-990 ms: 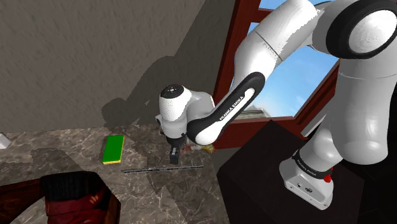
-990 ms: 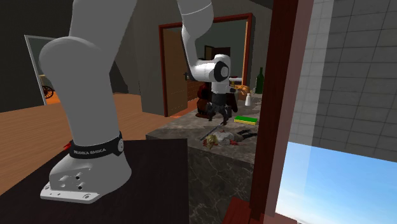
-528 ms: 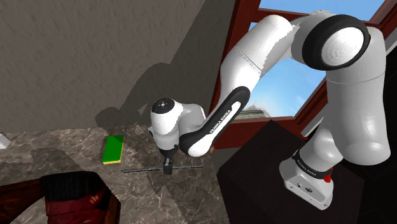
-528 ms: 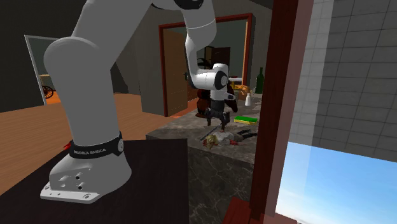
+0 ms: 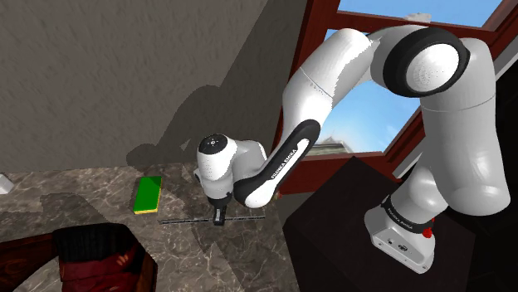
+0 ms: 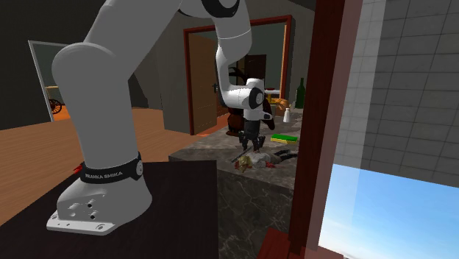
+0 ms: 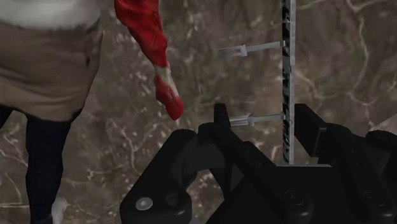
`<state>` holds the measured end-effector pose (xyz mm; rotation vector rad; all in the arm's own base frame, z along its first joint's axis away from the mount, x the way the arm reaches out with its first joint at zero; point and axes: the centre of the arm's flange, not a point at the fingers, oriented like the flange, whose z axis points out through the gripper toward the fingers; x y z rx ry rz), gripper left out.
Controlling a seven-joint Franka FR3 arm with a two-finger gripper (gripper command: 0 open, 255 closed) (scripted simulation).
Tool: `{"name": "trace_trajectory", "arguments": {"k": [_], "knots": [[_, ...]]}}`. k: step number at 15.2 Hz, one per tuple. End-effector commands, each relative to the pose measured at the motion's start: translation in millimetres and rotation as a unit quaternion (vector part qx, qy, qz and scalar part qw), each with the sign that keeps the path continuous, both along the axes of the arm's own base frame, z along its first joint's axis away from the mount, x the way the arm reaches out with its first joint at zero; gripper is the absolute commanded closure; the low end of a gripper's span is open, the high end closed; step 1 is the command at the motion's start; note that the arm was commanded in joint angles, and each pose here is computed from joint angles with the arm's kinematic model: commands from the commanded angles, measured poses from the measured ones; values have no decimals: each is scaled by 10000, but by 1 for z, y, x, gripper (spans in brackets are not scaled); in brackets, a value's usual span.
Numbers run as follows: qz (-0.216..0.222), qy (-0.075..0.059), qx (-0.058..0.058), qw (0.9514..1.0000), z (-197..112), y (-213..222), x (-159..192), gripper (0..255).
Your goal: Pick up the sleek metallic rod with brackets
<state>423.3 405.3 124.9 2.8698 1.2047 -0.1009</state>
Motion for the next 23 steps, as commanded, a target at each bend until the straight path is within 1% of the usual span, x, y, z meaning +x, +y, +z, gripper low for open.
{"name": "trace_trajectory", "arguments": {"k": [1, 7, 22, 23], "knots": [[9, 34, -13, 10000, -5, -1, -3, 255], [9, 34, -13, 10000, -4, 1, -2, 255], [9, 34, -13, 10000, 75, 1, -2, 255], [10, 34, -13, 10000, 76, 1, -2, 255]]}}
